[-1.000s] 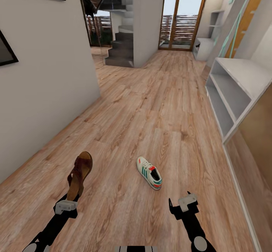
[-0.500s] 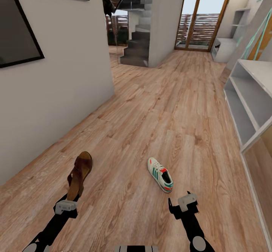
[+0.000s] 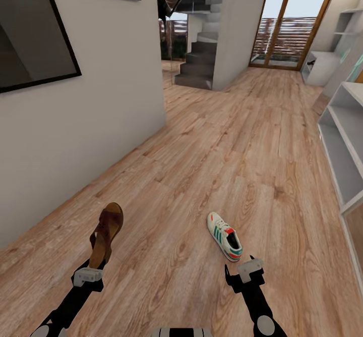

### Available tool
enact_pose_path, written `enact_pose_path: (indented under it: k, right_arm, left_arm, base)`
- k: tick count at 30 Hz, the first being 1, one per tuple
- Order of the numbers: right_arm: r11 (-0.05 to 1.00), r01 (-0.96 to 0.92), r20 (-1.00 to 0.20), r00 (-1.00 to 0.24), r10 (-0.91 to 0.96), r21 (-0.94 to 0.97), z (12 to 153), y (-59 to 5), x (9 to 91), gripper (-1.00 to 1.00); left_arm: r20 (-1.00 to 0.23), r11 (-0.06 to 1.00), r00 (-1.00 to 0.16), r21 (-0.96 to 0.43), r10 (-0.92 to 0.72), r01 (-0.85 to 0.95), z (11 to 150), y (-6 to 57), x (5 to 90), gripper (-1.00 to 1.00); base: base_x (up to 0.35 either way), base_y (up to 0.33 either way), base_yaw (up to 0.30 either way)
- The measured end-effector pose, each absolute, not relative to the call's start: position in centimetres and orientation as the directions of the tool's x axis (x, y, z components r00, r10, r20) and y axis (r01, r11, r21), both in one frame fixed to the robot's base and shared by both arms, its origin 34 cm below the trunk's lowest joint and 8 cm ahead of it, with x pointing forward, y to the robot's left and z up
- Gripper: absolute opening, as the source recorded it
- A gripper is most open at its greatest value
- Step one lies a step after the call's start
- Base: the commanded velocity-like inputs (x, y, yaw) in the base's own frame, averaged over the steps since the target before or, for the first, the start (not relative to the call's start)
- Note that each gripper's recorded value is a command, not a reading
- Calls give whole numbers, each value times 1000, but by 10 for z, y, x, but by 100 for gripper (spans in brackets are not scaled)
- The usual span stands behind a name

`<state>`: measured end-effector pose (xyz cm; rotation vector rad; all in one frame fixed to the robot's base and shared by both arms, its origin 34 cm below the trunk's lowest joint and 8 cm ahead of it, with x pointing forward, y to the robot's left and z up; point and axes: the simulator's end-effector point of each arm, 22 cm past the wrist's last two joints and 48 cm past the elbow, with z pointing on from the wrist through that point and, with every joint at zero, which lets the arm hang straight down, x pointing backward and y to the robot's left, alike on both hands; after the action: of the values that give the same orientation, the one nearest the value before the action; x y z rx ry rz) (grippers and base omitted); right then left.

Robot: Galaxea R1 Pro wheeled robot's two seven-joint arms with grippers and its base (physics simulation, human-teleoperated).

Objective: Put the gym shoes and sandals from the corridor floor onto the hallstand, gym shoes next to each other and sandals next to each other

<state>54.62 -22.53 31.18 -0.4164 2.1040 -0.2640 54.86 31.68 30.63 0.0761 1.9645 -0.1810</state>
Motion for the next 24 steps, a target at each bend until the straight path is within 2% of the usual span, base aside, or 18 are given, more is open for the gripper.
enact_pose_path:
  k: [5, 15, 24]
  right_arm:
    - [919, -191, -772, -499, -394, -345, 312, -225, 546, 100]
    - [919, -198, -771, -500, -394, -341, 311, -224, 546, 100]
    - [919, -199, -771, -500, -394, -341, 311, -224, 545, 100]
  left_arm:
    - [-920, 986, -391, -91, -30, 138, 306, 316, 549, -100]
    - [-920, 986, -391, -90, -29, 138, 306, 317, 549, -100]
    - [-920, 986, -391, -91, -30, 138, 306, 317, 549, -100]
  base:
    - [0, -15, 26]
    - [0, -137, 5]
    - [0, -29, 1]
